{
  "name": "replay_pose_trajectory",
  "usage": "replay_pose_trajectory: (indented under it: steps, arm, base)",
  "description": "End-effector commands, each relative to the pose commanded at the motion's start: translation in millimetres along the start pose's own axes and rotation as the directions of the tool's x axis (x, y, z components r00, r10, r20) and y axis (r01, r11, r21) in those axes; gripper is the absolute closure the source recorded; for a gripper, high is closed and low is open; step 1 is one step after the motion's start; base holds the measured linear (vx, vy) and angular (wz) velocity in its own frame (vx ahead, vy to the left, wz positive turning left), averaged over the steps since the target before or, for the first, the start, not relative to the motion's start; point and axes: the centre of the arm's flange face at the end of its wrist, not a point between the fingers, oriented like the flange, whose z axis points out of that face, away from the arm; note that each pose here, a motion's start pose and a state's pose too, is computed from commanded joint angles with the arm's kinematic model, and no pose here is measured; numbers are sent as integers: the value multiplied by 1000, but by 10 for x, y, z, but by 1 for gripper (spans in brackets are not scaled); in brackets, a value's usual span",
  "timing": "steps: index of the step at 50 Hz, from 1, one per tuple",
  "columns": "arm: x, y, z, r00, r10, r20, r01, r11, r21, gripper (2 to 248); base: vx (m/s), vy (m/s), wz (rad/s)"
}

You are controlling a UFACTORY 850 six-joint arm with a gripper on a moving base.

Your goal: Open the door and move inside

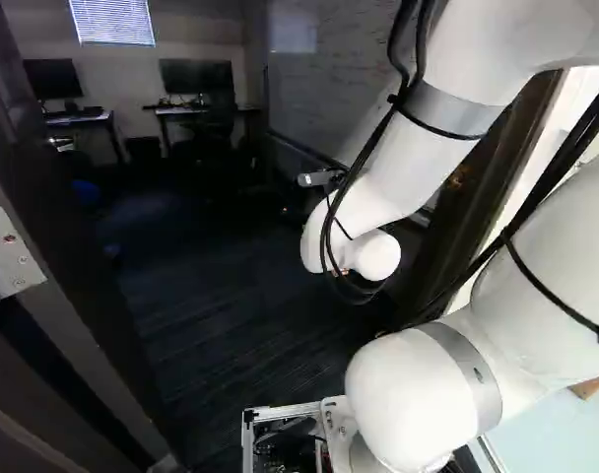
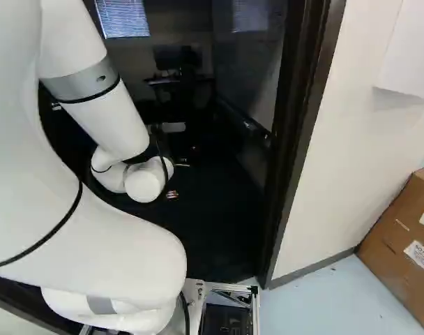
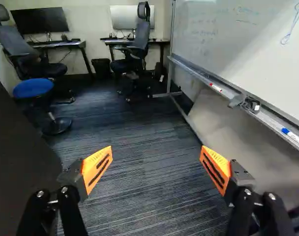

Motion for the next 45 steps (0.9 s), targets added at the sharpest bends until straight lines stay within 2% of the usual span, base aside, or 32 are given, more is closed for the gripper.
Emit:
replay_pose_trajectory:
  steps: [45]
  arm:
    - [0,0,0,1000,0,0,0,1000,0,3]
  base:
    - [96,51,243]
